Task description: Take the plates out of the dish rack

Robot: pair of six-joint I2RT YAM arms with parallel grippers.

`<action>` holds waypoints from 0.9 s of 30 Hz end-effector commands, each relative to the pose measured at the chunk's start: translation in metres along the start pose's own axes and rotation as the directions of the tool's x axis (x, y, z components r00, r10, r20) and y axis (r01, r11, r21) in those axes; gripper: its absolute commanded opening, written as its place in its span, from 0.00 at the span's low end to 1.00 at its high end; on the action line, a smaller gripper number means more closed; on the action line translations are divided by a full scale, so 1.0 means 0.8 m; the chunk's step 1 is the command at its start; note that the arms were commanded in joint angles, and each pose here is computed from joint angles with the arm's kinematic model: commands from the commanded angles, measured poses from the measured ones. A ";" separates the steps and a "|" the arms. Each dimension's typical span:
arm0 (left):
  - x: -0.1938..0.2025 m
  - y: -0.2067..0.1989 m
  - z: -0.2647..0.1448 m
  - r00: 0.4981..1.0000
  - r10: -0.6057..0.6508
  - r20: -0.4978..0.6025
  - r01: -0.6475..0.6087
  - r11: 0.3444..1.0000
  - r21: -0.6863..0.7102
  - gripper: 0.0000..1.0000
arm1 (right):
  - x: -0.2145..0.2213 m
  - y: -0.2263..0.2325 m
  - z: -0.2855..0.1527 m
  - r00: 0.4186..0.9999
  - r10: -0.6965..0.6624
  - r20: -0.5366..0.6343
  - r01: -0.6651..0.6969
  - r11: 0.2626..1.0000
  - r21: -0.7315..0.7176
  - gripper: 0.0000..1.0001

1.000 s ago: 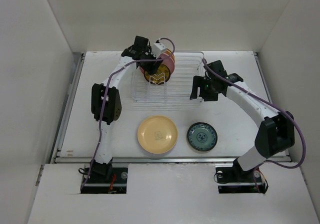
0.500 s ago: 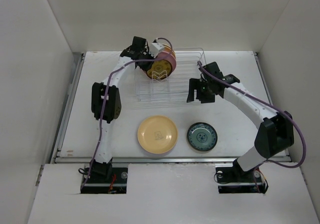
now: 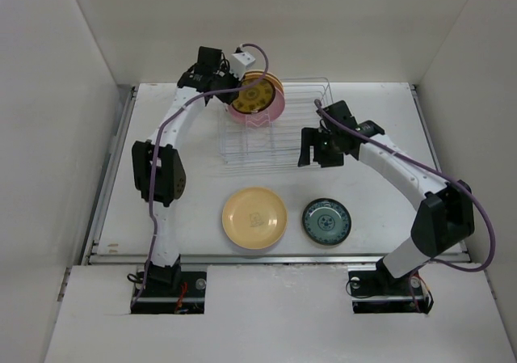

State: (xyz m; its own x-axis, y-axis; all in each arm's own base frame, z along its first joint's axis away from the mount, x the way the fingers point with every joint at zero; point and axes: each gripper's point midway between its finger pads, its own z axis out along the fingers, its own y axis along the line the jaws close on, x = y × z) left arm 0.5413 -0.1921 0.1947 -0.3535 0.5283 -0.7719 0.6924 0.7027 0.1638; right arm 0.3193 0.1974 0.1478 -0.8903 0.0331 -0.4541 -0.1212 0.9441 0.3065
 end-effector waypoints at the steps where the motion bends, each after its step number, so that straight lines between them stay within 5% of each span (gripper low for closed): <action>1: -0.071 -0.016 -0.062 0.987 -0.035 0.157 0.025 0.997 0.067 0.00 | -0.026 0.020 -0.019 0.997 -0.013 0.077 0.016 0.999 -0.030 0.81; 9: -0.080 -0.078 -0.112 0.959 -0.271 0.085 0.239 0.930 0.278 0.00 | -0.045 0.034 -0.056 0.985 -0.036 0.170 0.050 0.995 -0.081 0.87; 12: -0.065 -0.106 -0.133 0.923 -0.384 -0.038 0.374 0.866 0.333 0.00 | -0.067 0.025 -0.093 0.964 0.005 0.265 0.001 1.000 -0.022 0.88; 14: -0.041 -0.144 -0.146 0.901 -0.399 -0.172 0.434 0.817 0.381 0.00 | -0.088 0.006 -0.135 0.918 0.124 0.378 -0.153 0.987 0.049 0.88; 18: -0.001 -0.209 -0.159 0.861 -0.340 -0.379 0.494 0.741 0.456 0.00 | -0.100 -0.043 -0.202 0.815 0.210 0.541 -0.357 0.916 0.182 0.88; 21: 0.039 -0.278 -0.166 0.830 -0.176 -0.530 0.491 0.683 0.542 0.00 | -0.091 -0.069 -0.243 0.735 0.259 0.627 -0.471 0.860 0.196 0.88; 27: 0.067 -0.397 -0.164 0.821 0.108 -0.561 0.357 0.669 0.652 0.00 | -0.062 -0.091 -0.293 0.633 0.309 0.709 -0.544 0.830 0.124 0.88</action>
State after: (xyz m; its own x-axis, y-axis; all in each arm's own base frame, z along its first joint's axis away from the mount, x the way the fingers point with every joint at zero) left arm 0.2643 -0.3173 0.1893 -0.6258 0.6942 -0.3556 0.7467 0.4013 -0.5305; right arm 0.2844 0.0727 0.3491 -0.3461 0.5234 -0.7787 0.3480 0.8424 0.4115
